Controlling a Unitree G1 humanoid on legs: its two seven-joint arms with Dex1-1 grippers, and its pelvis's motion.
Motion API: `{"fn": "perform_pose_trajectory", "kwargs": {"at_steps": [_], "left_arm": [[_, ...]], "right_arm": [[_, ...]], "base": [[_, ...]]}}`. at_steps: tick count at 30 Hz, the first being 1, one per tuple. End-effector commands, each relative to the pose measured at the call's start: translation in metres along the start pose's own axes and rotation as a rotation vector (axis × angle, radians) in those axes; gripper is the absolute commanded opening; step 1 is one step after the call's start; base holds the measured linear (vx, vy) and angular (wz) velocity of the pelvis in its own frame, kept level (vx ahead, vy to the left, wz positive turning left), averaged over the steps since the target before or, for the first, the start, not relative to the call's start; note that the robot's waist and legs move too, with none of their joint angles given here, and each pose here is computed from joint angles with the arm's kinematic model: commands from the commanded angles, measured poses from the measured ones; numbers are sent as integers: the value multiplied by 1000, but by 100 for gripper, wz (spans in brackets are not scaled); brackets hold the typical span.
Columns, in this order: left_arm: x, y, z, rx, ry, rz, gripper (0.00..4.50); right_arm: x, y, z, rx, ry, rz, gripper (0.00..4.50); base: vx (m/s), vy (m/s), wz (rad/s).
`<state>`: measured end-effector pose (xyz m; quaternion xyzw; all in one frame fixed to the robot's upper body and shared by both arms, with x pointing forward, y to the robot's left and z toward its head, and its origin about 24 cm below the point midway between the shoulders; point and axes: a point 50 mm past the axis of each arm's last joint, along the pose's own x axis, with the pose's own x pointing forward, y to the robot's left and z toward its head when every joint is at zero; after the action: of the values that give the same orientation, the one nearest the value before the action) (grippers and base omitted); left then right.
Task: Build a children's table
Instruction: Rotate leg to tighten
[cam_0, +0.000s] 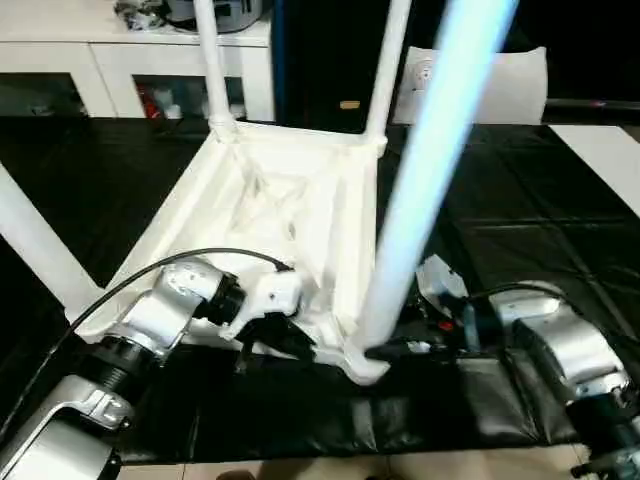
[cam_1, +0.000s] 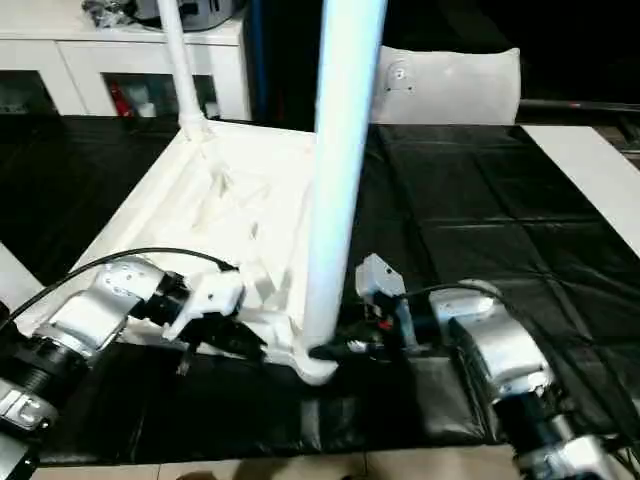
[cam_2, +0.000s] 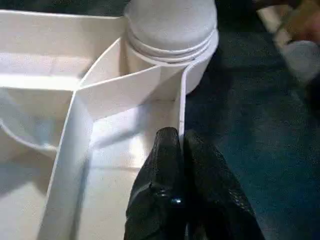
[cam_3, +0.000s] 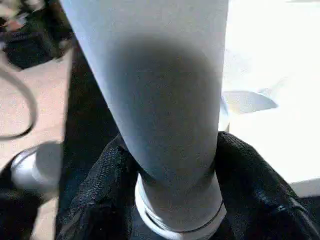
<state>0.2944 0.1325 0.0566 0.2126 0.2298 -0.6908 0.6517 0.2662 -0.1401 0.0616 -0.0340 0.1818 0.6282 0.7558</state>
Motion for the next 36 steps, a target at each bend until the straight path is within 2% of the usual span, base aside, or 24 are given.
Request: {"fn": "perform_pose_trajectory", "kwargs": {"at_steps": [1, 6, 12, 13, 15, 17, 19, 21, 26, 29, 31, 34, 36], "left_arm": [[15, 8, 18, -33, -80, 115, 0], [34, 20, 32, -161, -165, 309, 0], [51, 31, 46, -267, -217, 496, 0], [54, 33, 51, -289, -225, 541, 0], [57, 34, 55, -296, -218, 573, 0], [58, 34, 55, -288, -212, 574, 0], [53, 31, 50, -252, -189, 553, 0], [52, 31, 49, -247, -186, 548, 0], [38, 25, 36, -191, -171, 480, 0], [32, 17, 27, -124, -161, 368, 0], [30, 14, 24, -102, -159, 324, 0], [22, 7, 14, -48, -107, 218, 0], [19, 6, 10, -27, -82, 184, 0]], "right_arm": [[23, 0, 8, 23, -42, -110, 197], [57, -11, 18, 168, -125, -383, 194], [81, -23, 22, 277, -114, -619, 194], [86, -28, 26, 297, -128, -676, 194], [90, -28, 35, 308, -164, -704, 250], [91, -27, 39, 294, -185, -703, 270], [85, -24, 38, 245, -202, -678, 278], [83, -23, 37, 235, -200, -675, 304], [55, -24, 24, 148, -203, -669, 341], [33, -25, 20, 68, -222, -657, 364], [28, -23, 19, 50, -225, -626, 373], [15, -18, 15, -25, -184, -519, 406], [11, -17, 13, -44, -164, -480, 413]], "base": [[0, 0, 0], [-10, 1, -2], [-16, 25, -8], [0, 0, 0], [0, 0, 0], [0, 0, 0], [0, 0, 0], [53, -32, 7], [10, -9, 1], [0, 0, 0], [0, 0, 0], [0, 0, 0], [0, 0, 0]]}}
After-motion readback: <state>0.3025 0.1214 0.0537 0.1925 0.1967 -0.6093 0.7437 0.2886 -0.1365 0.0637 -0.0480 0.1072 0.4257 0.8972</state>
